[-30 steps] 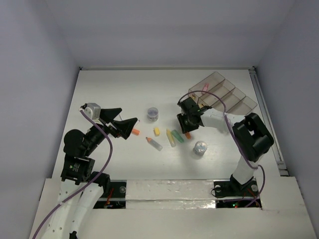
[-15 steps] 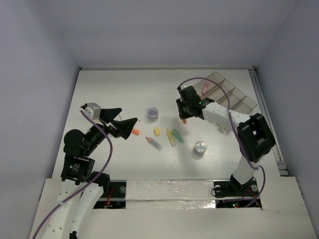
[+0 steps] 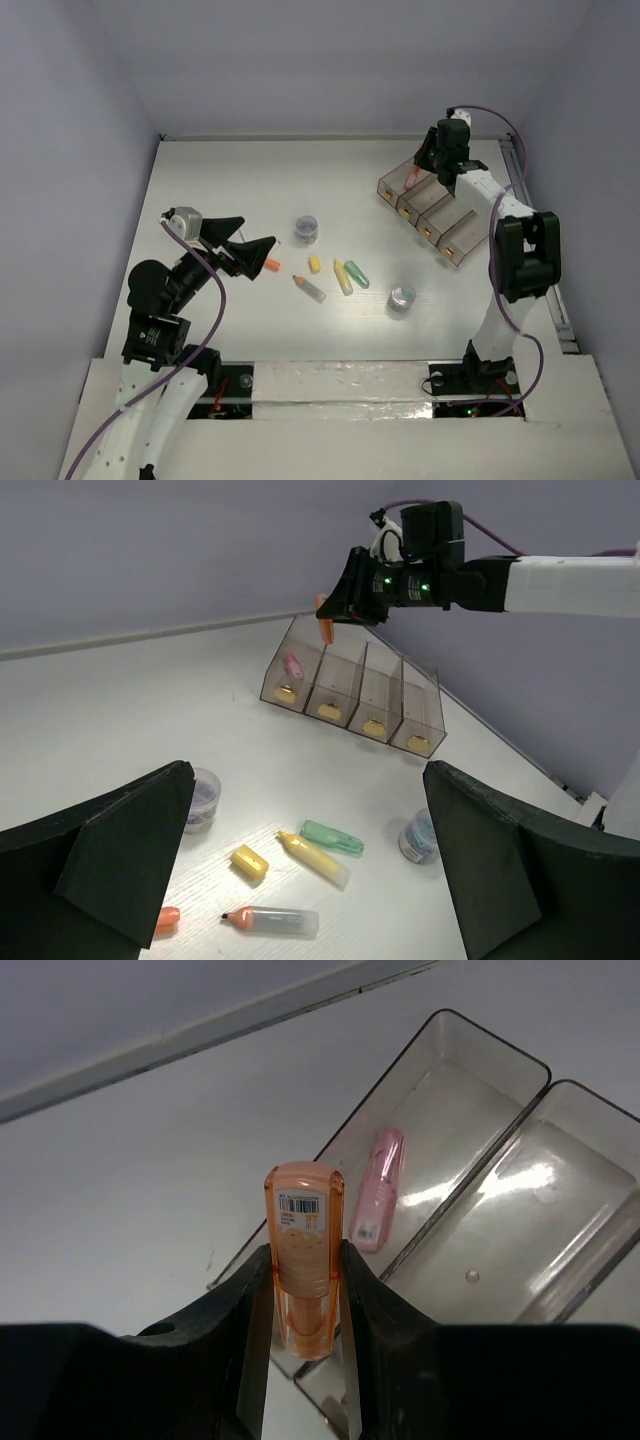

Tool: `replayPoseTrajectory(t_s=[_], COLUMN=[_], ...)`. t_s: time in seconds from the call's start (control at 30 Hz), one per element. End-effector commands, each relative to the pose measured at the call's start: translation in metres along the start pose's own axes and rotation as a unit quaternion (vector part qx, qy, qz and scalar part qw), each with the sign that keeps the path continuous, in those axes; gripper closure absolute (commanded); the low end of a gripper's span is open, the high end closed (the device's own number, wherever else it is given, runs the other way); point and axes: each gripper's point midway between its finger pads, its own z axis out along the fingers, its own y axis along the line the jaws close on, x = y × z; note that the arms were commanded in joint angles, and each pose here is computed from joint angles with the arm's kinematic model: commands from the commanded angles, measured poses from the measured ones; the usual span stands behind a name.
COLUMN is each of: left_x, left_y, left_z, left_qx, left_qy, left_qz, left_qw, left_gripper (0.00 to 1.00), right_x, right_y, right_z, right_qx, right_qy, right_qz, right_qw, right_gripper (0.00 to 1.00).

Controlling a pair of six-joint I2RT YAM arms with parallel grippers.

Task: Sort the stationery into containers
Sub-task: Place the stationery in the storage box, then pick up the stationery from the center of the board.

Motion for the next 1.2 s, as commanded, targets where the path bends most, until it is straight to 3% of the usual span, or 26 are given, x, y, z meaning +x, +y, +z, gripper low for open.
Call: replayPoseTrajectory(t_s=[0.0,0.33,0.43,0.57,0.8,0.93,1.07,1.17], left_x=[-0.014,-0.014,-0.014,-0.012,-0.014,-0.014,-0.015,-0.015], left_y=[-0.007,-0.006,-0.006,-0.005,-0.006,-0.006,-0.007,-0.007], left_z=[-0.001,0.000,0.000,0.000,0.000,0.000,0.000,-0.001], left_qx=[0.010,0.009,0.009,0.008,0.009,0.010,0.011,0.012], left_qy=[-0.023,-0.021,-0.021,-0.019,-0.022,-0.023,-0.024,-0.025], left_qz=[0.015,0.015,0.014,0.014,0.014,0.015,0.016,0.017], left_qw=[1.000,1.000,1.000,1.000,1.000,1.000,1.000,0.999], left_gripper=[0.01,0.01,0.01,0.01,0.01,0.01,0.01,0.01], right_x=[-0.018,-0.007,-0.002,-0.004,-0.010,-0.017,0.012,0.058], right_y=[0.005,-0.028,-0.033,-0.033,-0.030,-0.002,0.052,0.084], right_z=[0.027,0.055,0.054,0.050,0.038,0.002,-0.047,-0.083], right_qx=[-0.020,0.006,0.016,0.015,0.008,-0.070,-0.151,-0.187], right_qy=[-0.015,0.000,-0.001,-0.002,-0.004,0.001,0.033,0.075], right_qz=[0.047,0.100,0.104,0.101,0.090,0.075,0.022,-0.028], right_qw=[0.999,0.995,0.994,0.995,0.996,0.995,0.988,0.979], right_gripper=[0.82,0.73,0.66,0.45,0.44,0.54,0.58,0.58])
